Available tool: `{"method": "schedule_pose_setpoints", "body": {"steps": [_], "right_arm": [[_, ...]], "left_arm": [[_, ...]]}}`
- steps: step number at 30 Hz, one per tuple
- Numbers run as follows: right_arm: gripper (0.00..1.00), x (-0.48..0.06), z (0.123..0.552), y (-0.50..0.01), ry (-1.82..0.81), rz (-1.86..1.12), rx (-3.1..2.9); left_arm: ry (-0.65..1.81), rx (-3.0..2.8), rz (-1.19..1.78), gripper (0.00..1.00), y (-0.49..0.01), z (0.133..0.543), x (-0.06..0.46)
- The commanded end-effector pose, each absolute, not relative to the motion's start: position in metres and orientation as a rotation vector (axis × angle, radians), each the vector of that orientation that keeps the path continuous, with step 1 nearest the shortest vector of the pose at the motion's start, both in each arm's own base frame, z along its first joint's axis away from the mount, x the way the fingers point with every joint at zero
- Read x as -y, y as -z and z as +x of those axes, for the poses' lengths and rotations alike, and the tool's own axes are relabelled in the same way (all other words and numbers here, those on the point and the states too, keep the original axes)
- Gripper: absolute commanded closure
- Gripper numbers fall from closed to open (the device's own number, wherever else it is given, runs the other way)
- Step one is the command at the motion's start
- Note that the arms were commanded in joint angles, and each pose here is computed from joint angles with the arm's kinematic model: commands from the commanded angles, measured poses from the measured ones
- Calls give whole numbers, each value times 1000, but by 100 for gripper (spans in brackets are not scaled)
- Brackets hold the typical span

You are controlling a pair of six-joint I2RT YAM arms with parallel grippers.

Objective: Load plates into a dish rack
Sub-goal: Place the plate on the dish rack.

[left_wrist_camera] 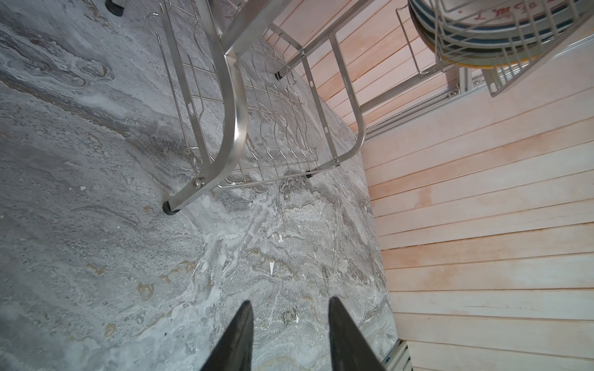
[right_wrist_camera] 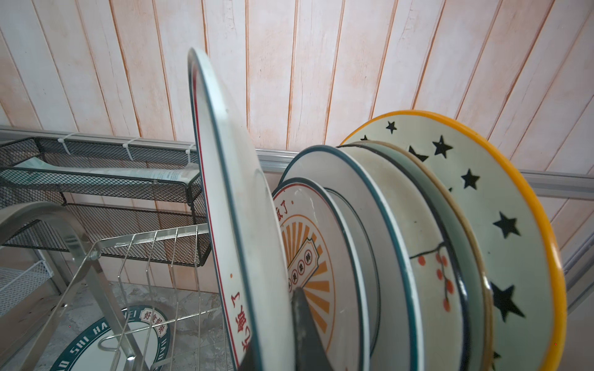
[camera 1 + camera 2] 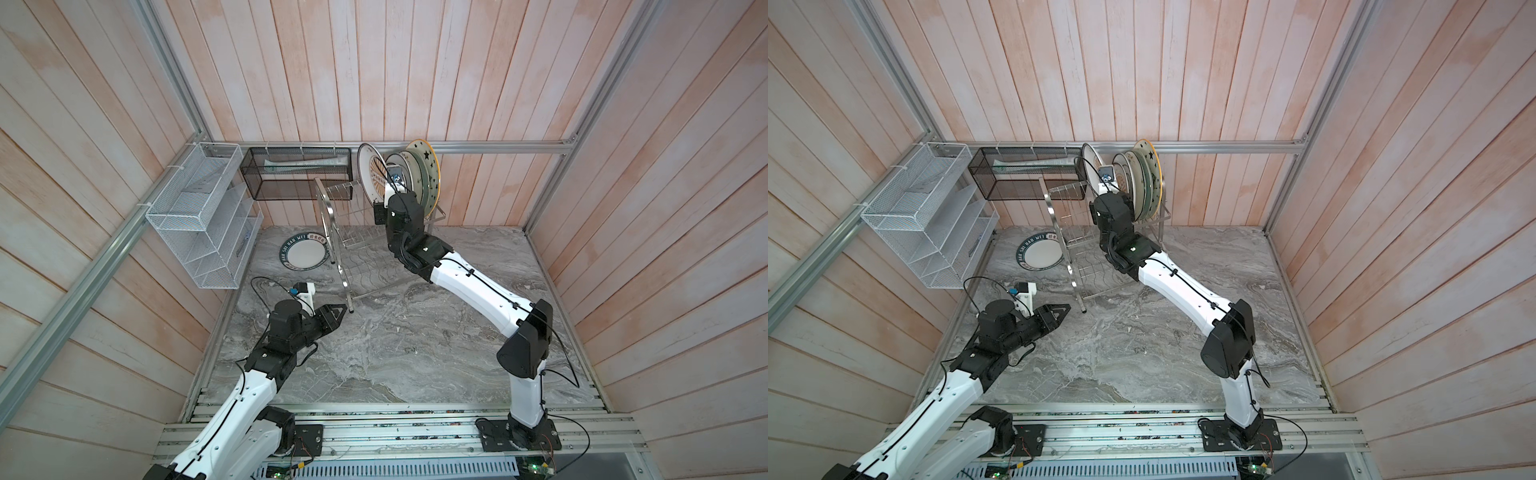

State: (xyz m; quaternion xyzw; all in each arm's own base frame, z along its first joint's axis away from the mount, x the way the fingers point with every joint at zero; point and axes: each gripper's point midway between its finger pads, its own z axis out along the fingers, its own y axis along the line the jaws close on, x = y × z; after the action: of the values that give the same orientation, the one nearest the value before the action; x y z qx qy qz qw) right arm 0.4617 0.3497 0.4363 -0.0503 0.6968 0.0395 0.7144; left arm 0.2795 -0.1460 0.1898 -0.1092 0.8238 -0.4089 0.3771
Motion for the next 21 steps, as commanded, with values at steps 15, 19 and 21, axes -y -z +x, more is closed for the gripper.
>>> {"method": "schedule_pose_setpoints", "body": {"steps": [15,19,21], "right_arm": [[100,-340,449,-447,-62,-50,-1527],[100,-341,449,-443,-54,-58,-1537],[100,-341,449,-443,-52,-62,-1541]], "left_arm": [[1058,-2086,-266,60,-193,275,145],[1059,-2087,-265,60,-193,274,145],[1057,-2086,-264,60,-193,274,144]]}}
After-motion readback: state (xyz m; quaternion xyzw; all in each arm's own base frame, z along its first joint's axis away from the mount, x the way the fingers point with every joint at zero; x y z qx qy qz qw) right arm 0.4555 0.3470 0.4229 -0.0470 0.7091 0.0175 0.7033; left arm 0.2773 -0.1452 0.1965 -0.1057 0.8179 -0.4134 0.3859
